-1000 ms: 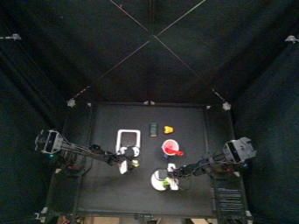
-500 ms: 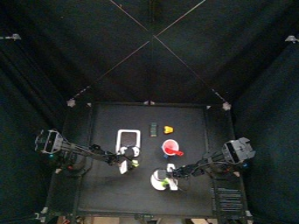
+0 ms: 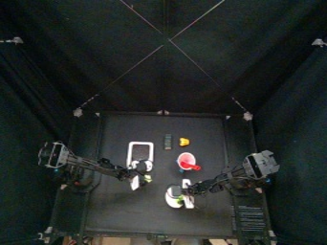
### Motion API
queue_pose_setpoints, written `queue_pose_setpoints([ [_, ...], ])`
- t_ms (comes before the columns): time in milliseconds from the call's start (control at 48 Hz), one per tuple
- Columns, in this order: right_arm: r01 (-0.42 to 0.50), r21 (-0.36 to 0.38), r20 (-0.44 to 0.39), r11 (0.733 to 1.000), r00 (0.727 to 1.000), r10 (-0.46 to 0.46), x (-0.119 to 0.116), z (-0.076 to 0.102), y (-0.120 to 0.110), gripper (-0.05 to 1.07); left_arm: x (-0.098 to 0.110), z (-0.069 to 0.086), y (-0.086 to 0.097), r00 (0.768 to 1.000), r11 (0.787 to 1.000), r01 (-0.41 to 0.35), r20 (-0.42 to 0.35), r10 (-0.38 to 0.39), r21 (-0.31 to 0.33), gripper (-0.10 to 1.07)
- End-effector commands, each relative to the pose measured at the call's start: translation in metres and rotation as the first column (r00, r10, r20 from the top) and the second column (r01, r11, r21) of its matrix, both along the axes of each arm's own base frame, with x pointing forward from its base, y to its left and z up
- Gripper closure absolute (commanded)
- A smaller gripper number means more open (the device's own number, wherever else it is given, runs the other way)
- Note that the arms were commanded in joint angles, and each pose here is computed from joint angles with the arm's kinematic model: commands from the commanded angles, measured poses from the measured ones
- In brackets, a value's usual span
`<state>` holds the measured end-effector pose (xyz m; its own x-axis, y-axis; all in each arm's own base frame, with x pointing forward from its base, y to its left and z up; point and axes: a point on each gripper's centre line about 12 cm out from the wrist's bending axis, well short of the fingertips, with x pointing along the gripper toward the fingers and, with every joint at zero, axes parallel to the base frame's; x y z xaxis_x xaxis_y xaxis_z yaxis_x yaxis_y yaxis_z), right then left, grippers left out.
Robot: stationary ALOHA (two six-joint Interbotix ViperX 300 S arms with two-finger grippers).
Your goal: Grab starfruit top
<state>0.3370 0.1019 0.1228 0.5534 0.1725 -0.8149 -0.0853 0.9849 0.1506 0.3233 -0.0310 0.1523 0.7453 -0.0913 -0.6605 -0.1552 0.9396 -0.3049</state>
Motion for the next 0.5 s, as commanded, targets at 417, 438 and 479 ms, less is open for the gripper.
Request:
queue_pose_setpoints([
  [417, 0.014, 0.027, 0.191, 1.0, 0.981, -0.019, -0.003, 0.066, -0.016, 0.33, 0.001, 0.014, 0.001, 0.999, 1.0, -0.004, 0.042, 0.004, 0.004, 0.43],
  [438, 0.013, 0.021, 0.192, 1.0, 0.981, -0.017, -0.002, 0.066, -0.017, 0.33, 0.001, 0.015, 0.001, 0.999, 1.0, -0.006, 0.042, 0.006, 0.005, 0.43],
  [479, 0.014, 0.007, 0.197, 1.0, 0.98, -0.015, -0.002, 0.067, -0.021, 0.33, 0.002, 0.015, 0.001, 0.999, 1.0, -0.006, 0.044, 0.006, 0.004, 0.43],
])
